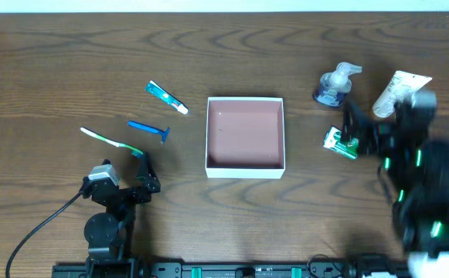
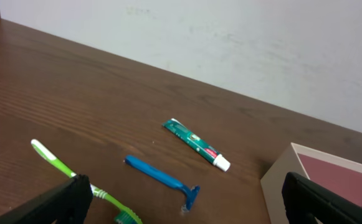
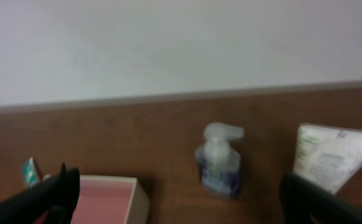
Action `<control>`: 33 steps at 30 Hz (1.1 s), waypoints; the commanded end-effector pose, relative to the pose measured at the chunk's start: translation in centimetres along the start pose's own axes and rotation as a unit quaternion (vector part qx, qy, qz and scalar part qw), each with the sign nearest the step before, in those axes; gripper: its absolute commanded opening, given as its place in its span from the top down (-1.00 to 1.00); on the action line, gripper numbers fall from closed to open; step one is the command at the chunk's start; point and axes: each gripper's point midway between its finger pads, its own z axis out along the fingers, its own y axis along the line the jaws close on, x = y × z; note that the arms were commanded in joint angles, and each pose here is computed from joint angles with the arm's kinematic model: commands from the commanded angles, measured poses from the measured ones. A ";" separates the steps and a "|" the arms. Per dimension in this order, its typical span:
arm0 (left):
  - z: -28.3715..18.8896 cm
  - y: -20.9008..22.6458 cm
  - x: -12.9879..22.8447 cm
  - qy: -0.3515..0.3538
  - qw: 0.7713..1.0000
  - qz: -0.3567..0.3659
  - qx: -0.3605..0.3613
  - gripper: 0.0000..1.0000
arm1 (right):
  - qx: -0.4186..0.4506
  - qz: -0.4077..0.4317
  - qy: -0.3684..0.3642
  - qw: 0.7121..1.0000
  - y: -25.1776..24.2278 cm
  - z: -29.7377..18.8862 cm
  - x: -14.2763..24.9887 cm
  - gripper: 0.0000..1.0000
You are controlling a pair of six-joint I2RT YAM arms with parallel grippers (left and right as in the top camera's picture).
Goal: Pack container
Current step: 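Grasp the white Pantene tube with the right gripper and lift it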
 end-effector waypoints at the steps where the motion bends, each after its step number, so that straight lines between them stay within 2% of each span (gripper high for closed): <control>1: 0.2 0.5 1.7 0.021 1.000 0.001 -0.004 -0.96 | -0.036 -0.016 0.063 0.997 1.8 3.1 -2.8 -0.98; 6: 0.2 0.5 1.7 0.021 1.000 0.001 -0.004 -0.96 | -0.075 -0.009 0.154 0.985 3.4 7.3 -3.9 -0.99; 12: 0.2 0.5 1.7 0.021 1.000 0.001 -0.004 -0.96 | -0.085 0.005 0.209 0.974 3.2 10.7 -1.3 -0.99; 14: 0.2 0.5 1.7 0.021 1.000 0.001 -0.004 -0.96 | -0.076 0.008 0.217 0.973 2.6 11.5 -0.6 -0.71; 15: 0.2 0.5 1.7 0.021 1.000 0.001 -0.004 -0.96 | -0.056 0.024 0.220 0.973 1.9 11.8 -0.4 -0.72; 18: 0.2 0.5 1.7 0.021 1.000 0.001 -0.004 -0.96 | 0.077 0.112 0.216 0.967 -2.3 11.8 0.0 -0.77; 21: 0.2 0.5 1.7 0.021 1.000 0.001 -0.004 -0.96 | 0.207 0.199 0.192 0.939 -6.7 10.4 0.2 -0.78; 26: 0.2 0.5 1.7 0.021 1.000 0.001 -0.004 -0.96 | 0.307 0.272 0.151 0.900 -10.0 8.9 0.3 -0.78; 33: 0.2 0.5 1.7 0.021 1.000 0.001 -0.004 -0.96 | 0.357 0.309 0.109 0.875 -11.7 8.1 -0.1 -0.84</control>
